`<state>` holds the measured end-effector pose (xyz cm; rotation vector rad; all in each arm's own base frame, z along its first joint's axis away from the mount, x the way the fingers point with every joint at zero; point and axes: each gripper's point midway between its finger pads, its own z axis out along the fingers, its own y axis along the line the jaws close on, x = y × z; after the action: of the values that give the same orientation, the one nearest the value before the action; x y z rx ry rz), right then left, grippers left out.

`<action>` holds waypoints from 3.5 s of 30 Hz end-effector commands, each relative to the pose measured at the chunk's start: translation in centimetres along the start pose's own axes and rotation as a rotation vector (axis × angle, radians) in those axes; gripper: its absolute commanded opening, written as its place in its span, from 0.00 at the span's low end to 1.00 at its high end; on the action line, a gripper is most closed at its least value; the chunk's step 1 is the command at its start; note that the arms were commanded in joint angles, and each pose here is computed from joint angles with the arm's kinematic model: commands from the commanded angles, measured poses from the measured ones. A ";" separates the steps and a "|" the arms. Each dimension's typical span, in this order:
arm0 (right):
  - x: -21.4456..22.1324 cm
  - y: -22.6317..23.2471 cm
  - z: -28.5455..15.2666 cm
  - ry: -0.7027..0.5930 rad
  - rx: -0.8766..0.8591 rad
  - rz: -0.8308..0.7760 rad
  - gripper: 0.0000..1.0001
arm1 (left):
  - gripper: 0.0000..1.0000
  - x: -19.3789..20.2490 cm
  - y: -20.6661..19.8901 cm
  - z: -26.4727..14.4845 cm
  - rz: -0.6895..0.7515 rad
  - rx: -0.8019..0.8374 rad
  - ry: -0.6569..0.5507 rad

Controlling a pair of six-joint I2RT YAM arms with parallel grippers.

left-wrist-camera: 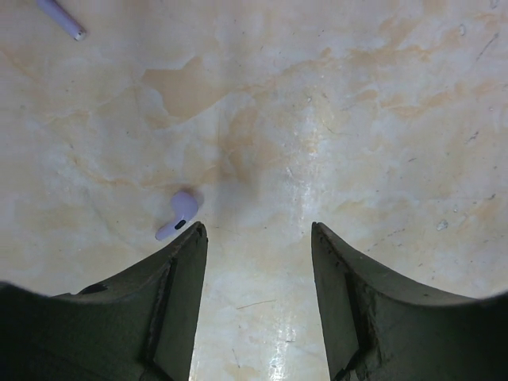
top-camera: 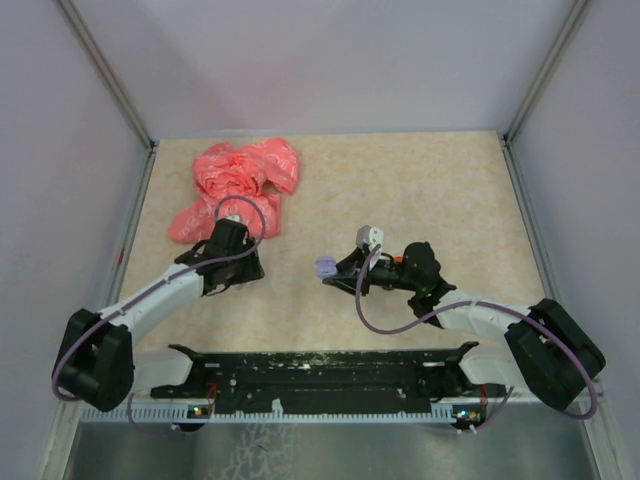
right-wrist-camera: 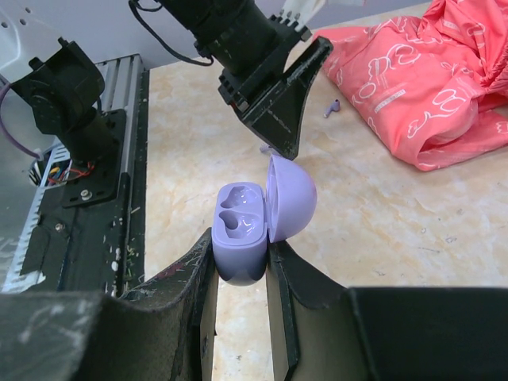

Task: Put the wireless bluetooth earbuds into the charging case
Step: Pick up the earbud from the center of the board, then place the earbud in the charging case.

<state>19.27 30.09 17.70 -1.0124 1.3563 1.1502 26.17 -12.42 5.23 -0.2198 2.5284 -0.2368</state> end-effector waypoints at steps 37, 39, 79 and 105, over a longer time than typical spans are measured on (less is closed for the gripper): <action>-1.5 0.6 0.2 -0.047 -0.026 -0.048 0.00 | 0.43 0.8 3.5 2.3 0.334 -0.118 0.360; -1.5 0.7 0.2 -0.047 -0.027 -0.048 0.00 | 0.41 0.8 3.6 2.5 0.329 -0.118 0.369; -1.7 -0.2 -0.3 -0.083 0.048 -0.083 0.00 | 0.08 -4.7 -4.5 -3.5 0.081 0.235 -0.013; -3.8 -2.1 -3.4 -0.308 0.293 -0.257 0.00 | 0.06 -4.8 -21.0 -16.2 -0.151 0.815 -0.384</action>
<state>20.61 27.05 17.99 -0.8115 1.2019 0.9016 23.08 -29.03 22.83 -0.0315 1.9725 -1.0479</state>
